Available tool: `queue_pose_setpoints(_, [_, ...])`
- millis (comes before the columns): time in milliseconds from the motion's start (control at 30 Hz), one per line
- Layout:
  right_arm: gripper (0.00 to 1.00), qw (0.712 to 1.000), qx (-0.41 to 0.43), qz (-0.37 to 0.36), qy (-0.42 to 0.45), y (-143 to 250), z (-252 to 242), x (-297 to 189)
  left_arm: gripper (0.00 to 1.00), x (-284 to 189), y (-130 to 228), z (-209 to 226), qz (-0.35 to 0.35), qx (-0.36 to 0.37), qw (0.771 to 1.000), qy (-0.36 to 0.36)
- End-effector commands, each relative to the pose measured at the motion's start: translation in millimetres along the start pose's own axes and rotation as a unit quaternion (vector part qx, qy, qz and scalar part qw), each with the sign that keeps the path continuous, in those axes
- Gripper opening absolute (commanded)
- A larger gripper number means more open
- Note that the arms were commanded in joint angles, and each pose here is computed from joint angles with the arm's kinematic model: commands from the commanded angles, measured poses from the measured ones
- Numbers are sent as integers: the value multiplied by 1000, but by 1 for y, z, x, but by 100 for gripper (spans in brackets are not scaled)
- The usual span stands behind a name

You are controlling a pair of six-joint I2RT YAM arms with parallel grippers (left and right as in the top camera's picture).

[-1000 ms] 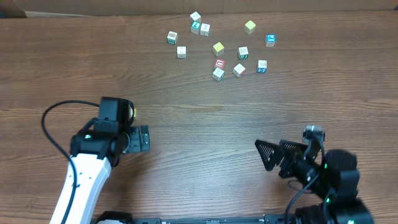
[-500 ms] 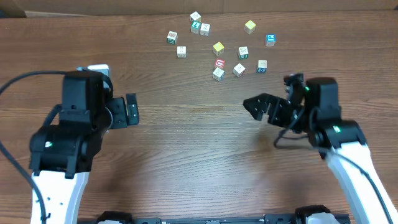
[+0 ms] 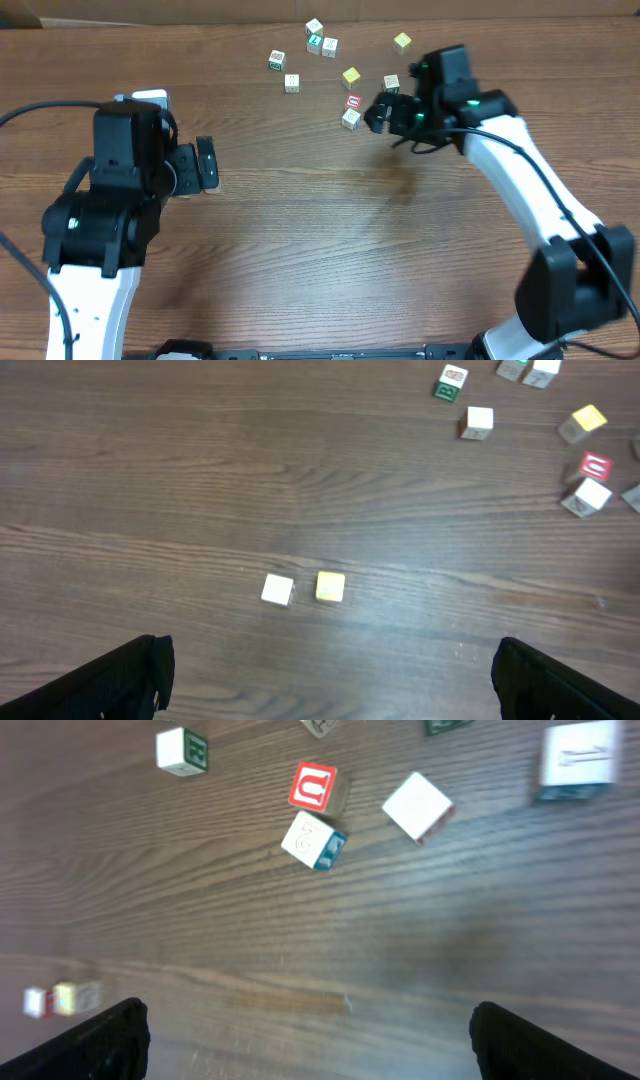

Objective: Form a horizontal line

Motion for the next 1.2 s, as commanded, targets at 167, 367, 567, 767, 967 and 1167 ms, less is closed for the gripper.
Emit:
queue_pose_setpoints(167, [97,991,62,-86,85,-9,4,66,100,31,-19,6,4,4,999,-39])
queue_pose_setpoints(367, [95,989,75,-115,60,-19,11,104,100,40,-24,5,1,4,999,-39])
queue_pose_setpoints(567, [88,986,99,-128,43,-22,12,126,100,40,-25,5,-2,3,999,-39])
queue_pose_setpoints(767, [83,983,94,-145,65,-17,5,148,100,40,-25,5,-2,3,999,-39])
queue_pose_setpoints(967, [66,982,93,-144,84,-12,-5,158,100,40,-25,5,-2,3,999,-39])
queue_pose_setpoints(1167, [43,985,72,-136,77,-11,0,159,100,39,-25,9,-2,3,999,-51])
Point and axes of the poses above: each gripper's point midway between its finger pads, its own x axis out along the fingers, its own z axis along the line the jaws close on, y = z × x, the point moved 1 cm from there along -x, back along the fingers, and after that the axes turned 9 degrees about x, right-handed, at the moved point
